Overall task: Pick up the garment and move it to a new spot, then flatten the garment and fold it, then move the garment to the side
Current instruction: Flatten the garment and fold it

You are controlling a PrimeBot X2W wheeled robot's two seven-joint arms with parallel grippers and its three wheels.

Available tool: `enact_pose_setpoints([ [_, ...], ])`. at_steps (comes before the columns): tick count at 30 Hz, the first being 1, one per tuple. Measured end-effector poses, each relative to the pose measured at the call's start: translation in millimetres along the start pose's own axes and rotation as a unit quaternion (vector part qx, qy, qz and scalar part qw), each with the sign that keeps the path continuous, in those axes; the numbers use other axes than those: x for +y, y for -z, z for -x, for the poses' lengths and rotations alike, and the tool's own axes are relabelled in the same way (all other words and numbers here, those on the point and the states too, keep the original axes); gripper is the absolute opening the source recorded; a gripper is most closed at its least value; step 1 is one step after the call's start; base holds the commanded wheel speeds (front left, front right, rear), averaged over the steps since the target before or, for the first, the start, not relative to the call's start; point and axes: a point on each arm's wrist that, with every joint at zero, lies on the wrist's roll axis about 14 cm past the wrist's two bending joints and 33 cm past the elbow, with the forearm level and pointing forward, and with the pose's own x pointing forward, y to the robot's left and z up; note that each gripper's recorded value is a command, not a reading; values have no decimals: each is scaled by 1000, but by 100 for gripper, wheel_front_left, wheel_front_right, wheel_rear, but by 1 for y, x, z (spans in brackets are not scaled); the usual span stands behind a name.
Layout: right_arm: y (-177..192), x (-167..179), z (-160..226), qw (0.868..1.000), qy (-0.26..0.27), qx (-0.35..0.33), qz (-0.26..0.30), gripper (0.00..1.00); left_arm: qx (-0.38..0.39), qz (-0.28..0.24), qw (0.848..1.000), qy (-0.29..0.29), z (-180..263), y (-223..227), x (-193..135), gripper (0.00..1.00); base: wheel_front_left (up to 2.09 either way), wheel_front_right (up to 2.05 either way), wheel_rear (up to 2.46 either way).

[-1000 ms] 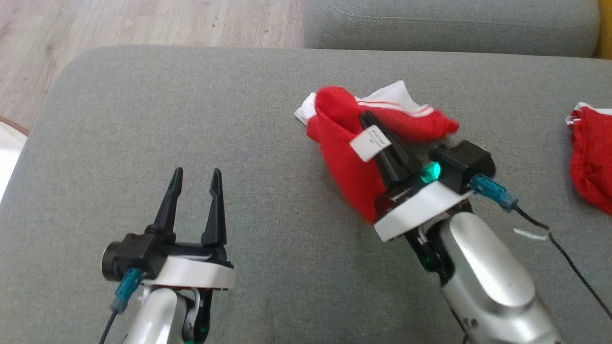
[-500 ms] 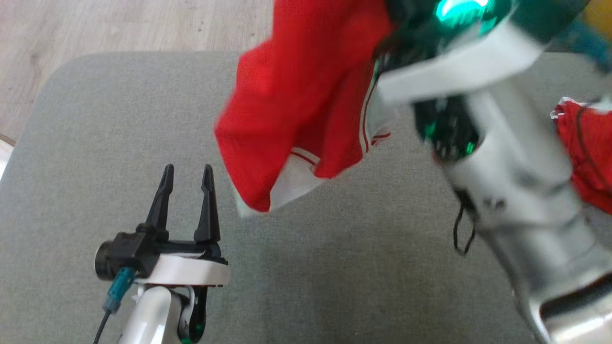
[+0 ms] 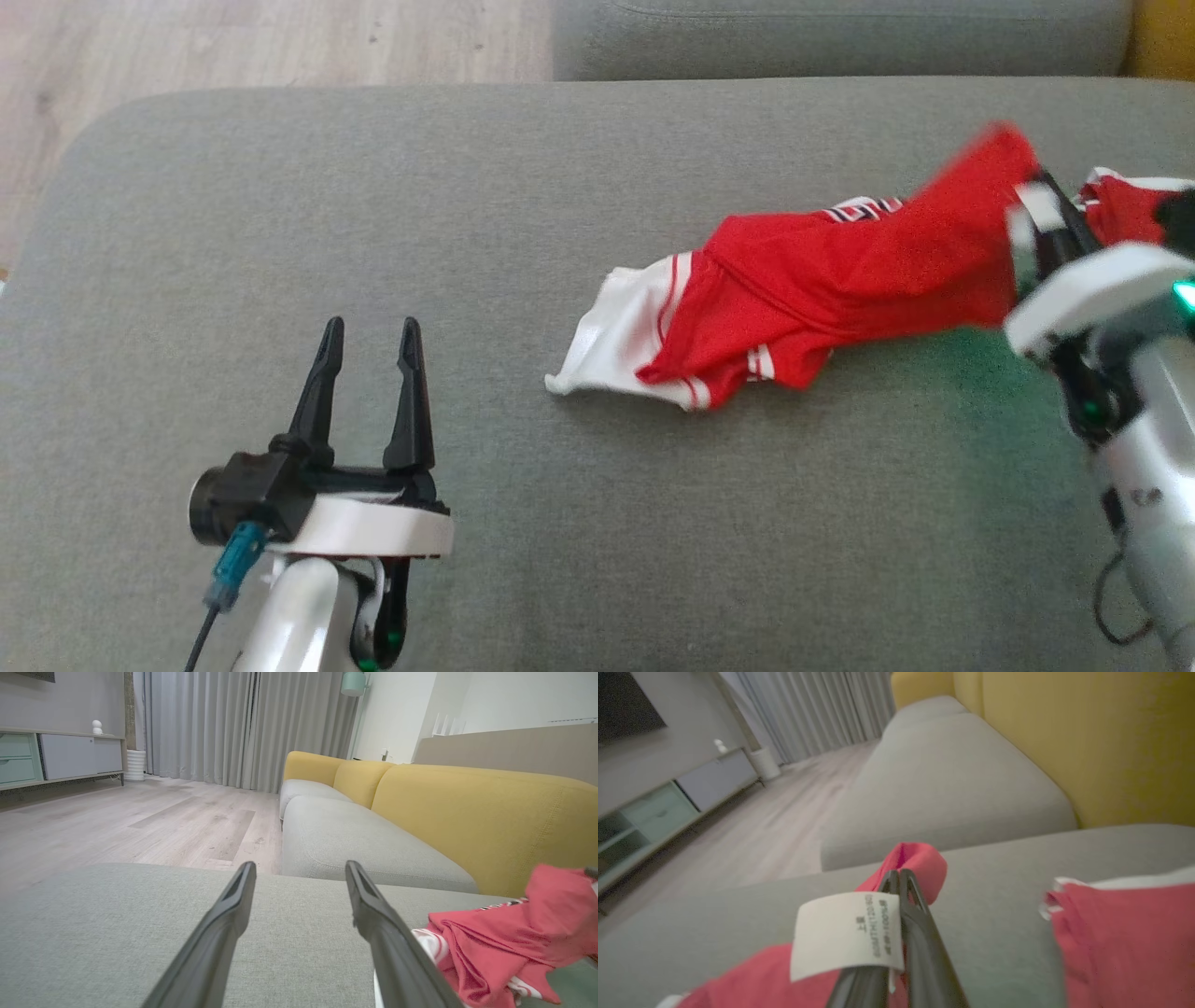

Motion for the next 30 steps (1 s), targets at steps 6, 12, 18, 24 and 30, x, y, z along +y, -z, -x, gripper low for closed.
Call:
enact_pose_setpoints([
  [6, 10, -56, 21, 996, 84, 8, 39, 100, 4, 1, 1000, 15, -6, 4, -10, 100, 0, 0, 0],
  [12, -22, -15, 21, 994, 52, -82, 59, 100, 0, 3, 999, 33, -11, 2, -21, 100, 0, 0, 0],
  [18, -25, 33, 47, 989, 6, -142, 51, 100, -3, 5, 999, 46, -14, 0, -30, 100, 0, 0, 0],
  [24, 32, 49, 85, 995, -6, -99, 28, 100, -2, 5, 999, 50, -14, 1, -33, 100, 0, 0, 0],
  [30, 30, 65, 85, 994, -29, -105, 32, 100, 4, 4, 999, 50, -12, 5, -32, 100, 0, 0, 0],
])
